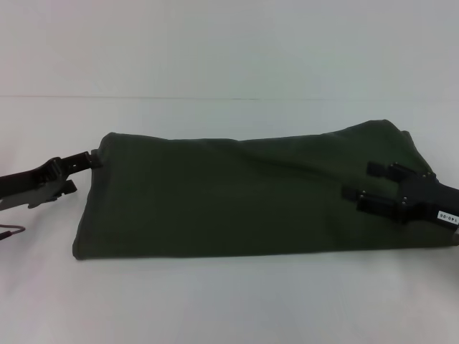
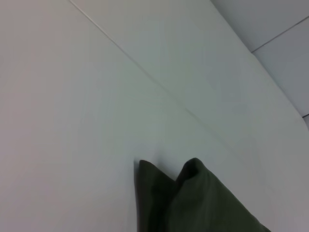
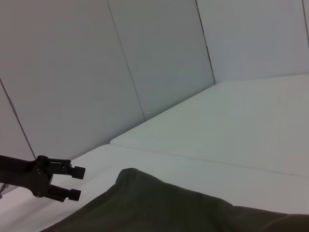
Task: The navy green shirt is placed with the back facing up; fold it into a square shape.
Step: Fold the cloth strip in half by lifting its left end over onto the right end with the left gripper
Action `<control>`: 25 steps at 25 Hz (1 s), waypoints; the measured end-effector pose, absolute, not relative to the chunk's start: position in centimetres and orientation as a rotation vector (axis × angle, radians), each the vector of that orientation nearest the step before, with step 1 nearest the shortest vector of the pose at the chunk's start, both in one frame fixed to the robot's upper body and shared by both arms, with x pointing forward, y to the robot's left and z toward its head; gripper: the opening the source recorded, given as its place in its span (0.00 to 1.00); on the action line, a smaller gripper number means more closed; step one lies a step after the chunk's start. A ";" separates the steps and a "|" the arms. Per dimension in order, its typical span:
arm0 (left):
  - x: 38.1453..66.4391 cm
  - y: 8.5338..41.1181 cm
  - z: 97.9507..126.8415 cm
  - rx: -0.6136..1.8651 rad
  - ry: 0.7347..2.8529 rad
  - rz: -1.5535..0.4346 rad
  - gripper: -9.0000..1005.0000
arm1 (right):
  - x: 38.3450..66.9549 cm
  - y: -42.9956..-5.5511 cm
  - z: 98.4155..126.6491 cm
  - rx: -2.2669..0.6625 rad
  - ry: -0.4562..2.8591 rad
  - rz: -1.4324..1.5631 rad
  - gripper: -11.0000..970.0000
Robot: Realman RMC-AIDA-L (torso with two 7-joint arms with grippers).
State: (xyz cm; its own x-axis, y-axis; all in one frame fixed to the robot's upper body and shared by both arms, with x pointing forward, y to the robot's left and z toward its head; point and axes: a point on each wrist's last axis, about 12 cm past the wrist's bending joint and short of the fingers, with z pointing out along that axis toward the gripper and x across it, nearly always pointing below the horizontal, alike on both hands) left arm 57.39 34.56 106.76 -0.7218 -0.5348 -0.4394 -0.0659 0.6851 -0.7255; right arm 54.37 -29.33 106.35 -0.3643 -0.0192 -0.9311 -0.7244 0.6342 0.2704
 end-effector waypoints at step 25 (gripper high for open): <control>57.2 34.1 105.2 -0.470 2.265 -0.852 0.89 | 54.8 -29.0 106.1 -0.588 1.821 0.816 0.94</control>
State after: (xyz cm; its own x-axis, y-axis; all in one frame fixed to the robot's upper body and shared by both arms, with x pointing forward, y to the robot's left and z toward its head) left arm 57.18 34.15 105.16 -0.7151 -0.5280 -0.4580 -0.0954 0.7229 -0.6844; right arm 54.79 -29.03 106.11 -0.3687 -0.0254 -0.9292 -0.7106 0.6521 0.2642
